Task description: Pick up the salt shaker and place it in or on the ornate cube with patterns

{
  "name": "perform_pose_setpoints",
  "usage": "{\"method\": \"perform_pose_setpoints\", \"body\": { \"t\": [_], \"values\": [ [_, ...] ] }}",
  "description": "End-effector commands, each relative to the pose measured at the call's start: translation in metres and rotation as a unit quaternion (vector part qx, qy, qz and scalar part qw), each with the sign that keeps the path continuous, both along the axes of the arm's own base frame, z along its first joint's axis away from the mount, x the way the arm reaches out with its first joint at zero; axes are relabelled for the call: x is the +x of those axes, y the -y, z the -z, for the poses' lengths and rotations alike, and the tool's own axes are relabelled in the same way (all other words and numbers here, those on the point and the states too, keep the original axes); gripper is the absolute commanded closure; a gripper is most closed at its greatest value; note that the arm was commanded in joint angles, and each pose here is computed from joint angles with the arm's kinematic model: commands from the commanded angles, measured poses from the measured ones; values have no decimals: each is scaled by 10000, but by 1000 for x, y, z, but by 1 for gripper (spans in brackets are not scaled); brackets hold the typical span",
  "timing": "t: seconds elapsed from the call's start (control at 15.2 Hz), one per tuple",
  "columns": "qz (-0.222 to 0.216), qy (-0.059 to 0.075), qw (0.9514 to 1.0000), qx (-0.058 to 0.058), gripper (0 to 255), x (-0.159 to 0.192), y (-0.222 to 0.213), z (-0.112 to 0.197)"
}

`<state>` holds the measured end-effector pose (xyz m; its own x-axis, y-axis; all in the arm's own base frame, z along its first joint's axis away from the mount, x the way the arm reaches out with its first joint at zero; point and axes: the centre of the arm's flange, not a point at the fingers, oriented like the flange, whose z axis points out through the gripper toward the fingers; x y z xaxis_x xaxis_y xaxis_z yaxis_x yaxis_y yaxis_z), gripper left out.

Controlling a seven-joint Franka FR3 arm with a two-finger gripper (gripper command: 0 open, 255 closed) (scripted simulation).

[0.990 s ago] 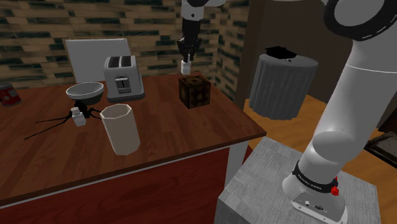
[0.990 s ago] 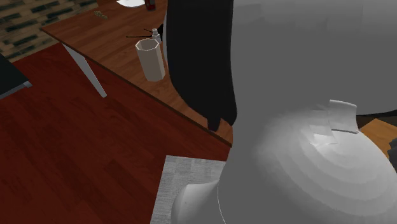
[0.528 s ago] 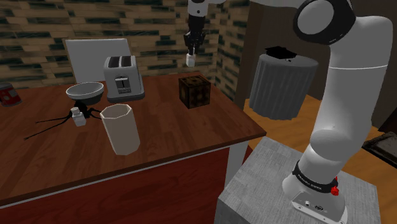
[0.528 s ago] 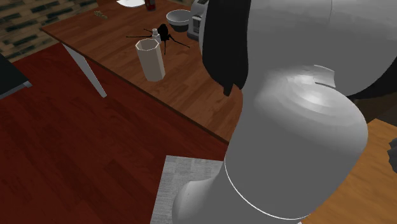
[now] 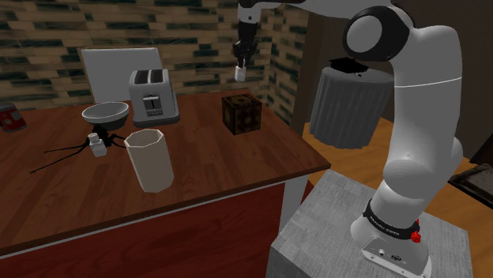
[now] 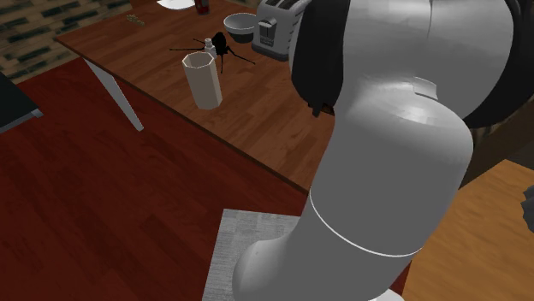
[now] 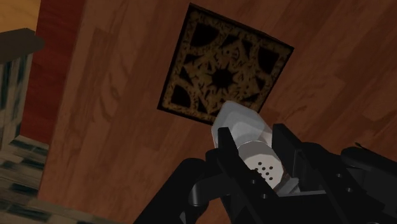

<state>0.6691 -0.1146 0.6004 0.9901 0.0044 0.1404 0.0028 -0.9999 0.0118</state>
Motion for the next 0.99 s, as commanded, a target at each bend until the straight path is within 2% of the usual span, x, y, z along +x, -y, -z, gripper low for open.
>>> {"method": "perform_pose_setpoints", "body": {
  "t": [0.0,0.92],
  "values": [
    [-1,3,10000,0,255,0,1,10],
    [-1,3,10000,0,255,0,1,84]
  ]
}}
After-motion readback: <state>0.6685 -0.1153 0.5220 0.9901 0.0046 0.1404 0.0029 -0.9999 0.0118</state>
